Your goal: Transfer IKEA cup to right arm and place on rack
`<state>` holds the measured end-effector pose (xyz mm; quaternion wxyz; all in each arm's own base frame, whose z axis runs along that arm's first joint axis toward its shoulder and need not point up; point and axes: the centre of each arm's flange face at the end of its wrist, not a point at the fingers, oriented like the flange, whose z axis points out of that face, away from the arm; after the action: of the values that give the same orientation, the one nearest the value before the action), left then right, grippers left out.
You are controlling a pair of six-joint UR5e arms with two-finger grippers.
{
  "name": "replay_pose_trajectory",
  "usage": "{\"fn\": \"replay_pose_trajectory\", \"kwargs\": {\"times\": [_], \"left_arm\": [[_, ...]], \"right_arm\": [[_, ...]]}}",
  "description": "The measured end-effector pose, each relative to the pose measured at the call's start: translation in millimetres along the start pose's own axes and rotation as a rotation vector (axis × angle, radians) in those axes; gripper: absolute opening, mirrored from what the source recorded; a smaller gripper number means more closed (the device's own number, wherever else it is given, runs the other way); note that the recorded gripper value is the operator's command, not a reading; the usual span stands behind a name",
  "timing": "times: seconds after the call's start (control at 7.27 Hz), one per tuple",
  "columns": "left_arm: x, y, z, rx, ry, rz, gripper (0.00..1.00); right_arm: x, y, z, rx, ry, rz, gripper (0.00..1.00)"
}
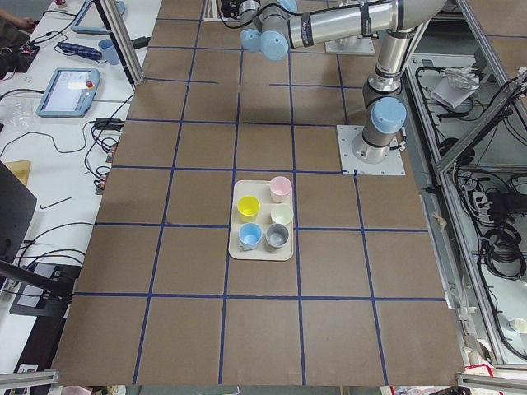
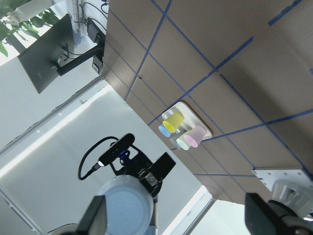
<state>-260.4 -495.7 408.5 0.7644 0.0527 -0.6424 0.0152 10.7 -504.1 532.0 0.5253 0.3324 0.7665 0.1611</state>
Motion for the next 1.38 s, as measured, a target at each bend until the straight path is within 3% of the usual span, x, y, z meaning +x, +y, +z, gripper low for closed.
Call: {"fn": "replay_pose_trajectory", "kwargs": {"times": [0.28, 0.55, 0.69, 0.96, 1.38], "left_arm": [[-4.5, 3.1, 3.3, -0.006, 0.004, 0.005, 0.00], [-4.0, 6.3, 5.3, -0.012, 0.004, 0.007, 0.00], [-3.1, 7.3, 5.7, -0.013, 0.003, 0.009, 0.00], [-3.5, 7.6, 6.2, -0.015, 0.003, 0.009, 0.00], [-3.3, 8.1, 6.6, -0.016, 0.003, 0.009, 0.00]], "right_arm": [[-1.5, 18.8, 3.9, -0.040, -0.054, 0.076, 1.00], [-0.3, 46.0, 16.5, -0.081, -0.045, 0.159, 1.00], [-0.8, 52.3, 22.3, -0.093, -0.033, 0.241, 1.00], [-0.9, 46.8, 26.5, -0.096, -0.015, 0.406, 1.00], [-13.2, 27.1, 40.1, -0.074, 0.006, 0.467, 1.00]]}}
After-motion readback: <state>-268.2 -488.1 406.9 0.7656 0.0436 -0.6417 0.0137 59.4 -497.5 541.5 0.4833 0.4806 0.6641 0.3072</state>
